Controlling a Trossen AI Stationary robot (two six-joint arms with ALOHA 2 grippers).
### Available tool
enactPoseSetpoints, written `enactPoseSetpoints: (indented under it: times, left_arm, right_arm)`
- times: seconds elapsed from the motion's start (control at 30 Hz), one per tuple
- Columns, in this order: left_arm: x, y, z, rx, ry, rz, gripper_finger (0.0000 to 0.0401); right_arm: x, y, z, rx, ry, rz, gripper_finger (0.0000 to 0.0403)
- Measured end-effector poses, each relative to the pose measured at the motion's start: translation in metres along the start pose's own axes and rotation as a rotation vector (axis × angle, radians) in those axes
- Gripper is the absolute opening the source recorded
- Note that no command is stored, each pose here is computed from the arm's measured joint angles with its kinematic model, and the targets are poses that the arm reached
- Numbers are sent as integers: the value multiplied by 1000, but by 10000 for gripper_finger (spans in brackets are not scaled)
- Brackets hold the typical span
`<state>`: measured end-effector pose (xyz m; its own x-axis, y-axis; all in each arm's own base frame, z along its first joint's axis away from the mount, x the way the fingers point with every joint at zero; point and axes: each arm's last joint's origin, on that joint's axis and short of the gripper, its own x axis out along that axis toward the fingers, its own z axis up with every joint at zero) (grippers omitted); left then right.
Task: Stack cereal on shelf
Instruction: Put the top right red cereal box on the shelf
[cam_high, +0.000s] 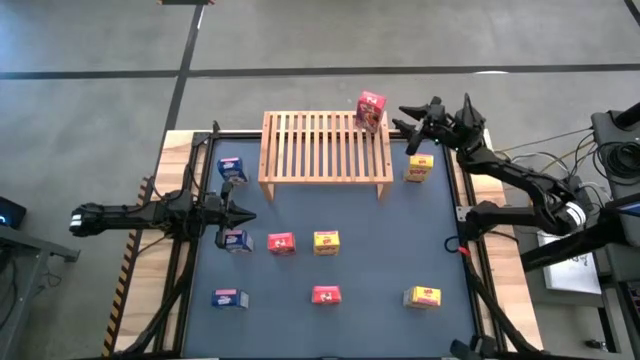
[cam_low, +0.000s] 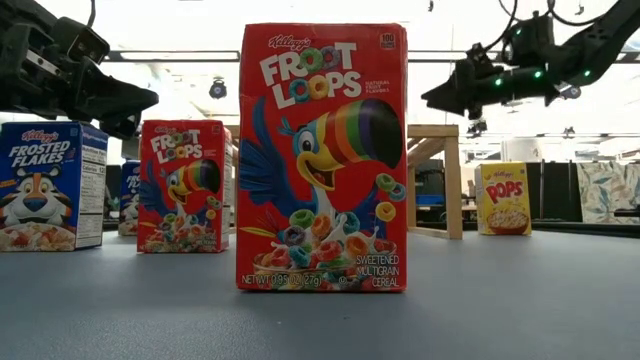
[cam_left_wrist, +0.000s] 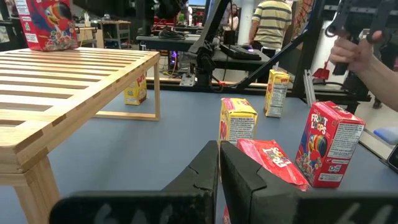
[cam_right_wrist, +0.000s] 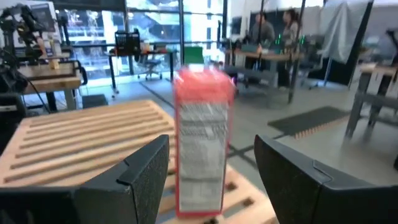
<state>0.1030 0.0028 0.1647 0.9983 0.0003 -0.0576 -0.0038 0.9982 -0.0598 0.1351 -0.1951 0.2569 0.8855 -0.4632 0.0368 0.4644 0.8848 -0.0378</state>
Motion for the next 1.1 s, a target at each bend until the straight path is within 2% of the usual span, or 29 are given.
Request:
enactPoseSetpoints:
  times: [0.27,0.6,0.83,1.1]
  left_arm:
    - [0,0,0,0,0,0,0]
    - [0,0,0,0,0,0,0]
    - [0,0,0,0,0,0,0]
    - [0,0,0,0,0,0,0]
  right_arm:
    - [23,-10,-19,67,37,13,226]
    - [46,-15,-40,90,67,40,226]
    - [49,-14,-43,88,64,45,226]
    - [48,-7,-33,91,36,67,226]
